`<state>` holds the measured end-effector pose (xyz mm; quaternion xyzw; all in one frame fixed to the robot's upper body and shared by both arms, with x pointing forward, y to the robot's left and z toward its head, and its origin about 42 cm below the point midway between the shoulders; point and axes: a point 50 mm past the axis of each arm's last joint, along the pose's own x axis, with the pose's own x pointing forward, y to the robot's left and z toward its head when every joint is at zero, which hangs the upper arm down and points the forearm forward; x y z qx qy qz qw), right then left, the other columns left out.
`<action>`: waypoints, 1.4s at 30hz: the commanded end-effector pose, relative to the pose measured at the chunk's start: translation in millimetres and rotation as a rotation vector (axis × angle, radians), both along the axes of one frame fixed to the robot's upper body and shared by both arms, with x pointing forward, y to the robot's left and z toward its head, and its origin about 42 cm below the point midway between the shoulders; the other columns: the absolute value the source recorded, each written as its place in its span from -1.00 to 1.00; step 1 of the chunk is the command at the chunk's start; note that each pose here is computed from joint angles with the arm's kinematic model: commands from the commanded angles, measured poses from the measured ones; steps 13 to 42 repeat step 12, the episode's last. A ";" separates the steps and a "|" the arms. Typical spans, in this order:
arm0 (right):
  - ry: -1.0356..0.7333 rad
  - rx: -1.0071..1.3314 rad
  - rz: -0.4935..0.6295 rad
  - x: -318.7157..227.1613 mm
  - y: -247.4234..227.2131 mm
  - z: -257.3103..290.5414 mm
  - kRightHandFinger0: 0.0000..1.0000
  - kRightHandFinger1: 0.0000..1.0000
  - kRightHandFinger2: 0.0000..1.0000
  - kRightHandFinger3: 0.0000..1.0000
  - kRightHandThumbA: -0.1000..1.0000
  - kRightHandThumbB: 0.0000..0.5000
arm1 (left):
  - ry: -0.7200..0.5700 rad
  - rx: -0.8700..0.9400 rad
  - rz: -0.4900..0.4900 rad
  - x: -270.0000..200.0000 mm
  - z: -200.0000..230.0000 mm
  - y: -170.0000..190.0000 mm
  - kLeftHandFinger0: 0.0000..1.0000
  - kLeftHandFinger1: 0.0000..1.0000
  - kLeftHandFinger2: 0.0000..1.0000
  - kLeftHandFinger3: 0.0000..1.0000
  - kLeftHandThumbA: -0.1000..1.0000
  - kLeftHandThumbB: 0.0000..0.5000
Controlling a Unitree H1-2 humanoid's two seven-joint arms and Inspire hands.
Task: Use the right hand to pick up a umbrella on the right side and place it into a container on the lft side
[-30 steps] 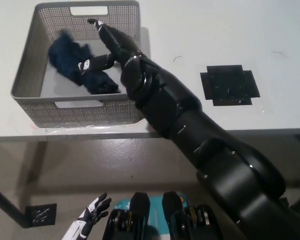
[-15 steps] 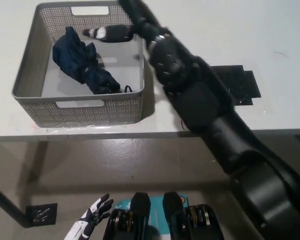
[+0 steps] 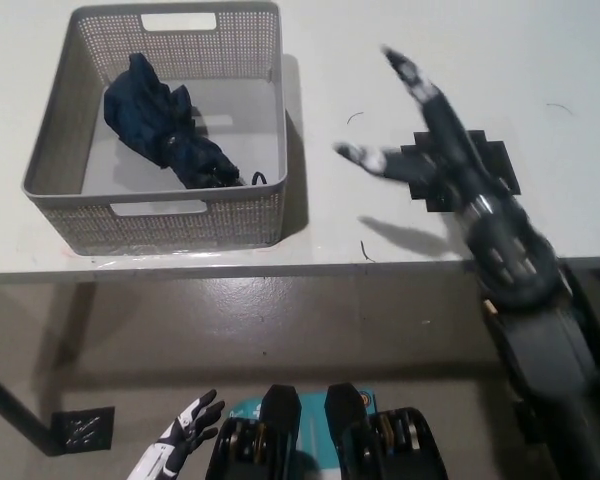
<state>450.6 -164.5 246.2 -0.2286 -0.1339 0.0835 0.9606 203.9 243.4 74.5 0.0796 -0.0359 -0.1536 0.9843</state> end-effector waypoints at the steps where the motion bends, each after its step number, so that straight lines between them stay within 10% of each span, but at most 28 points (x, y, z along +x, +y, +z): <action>1: -0.520 0.259 0.266 -197.8 -51.3 92.6 1.00 1.00 1.00 1.00 1.00 0.88 | -0.021 0.028 0.006 -2.2 1.2 13.7 1.00 1.00 1.00 1.00 1.00 -0.95; 12: -0.144 0.299 0.275 -243.5 -31.7 -41.0 1.00 1.00 1.00 1.00 1.00 0.78 | -0.011 -0.004 0.027 -3.4 -2.6 19.9 1.00 1.00 1.00 1.00 1.00 -1.00; 42: -0.144 0.299 0.275 -243.5 -31.7 -41.0 1.00 1.00 1.00 1.00 1.00 0.78 | -0.011 -0.004 0.027 -3.4 -2.6 19.9 1.00 1.00 1.00 1.00 1.00 -1.00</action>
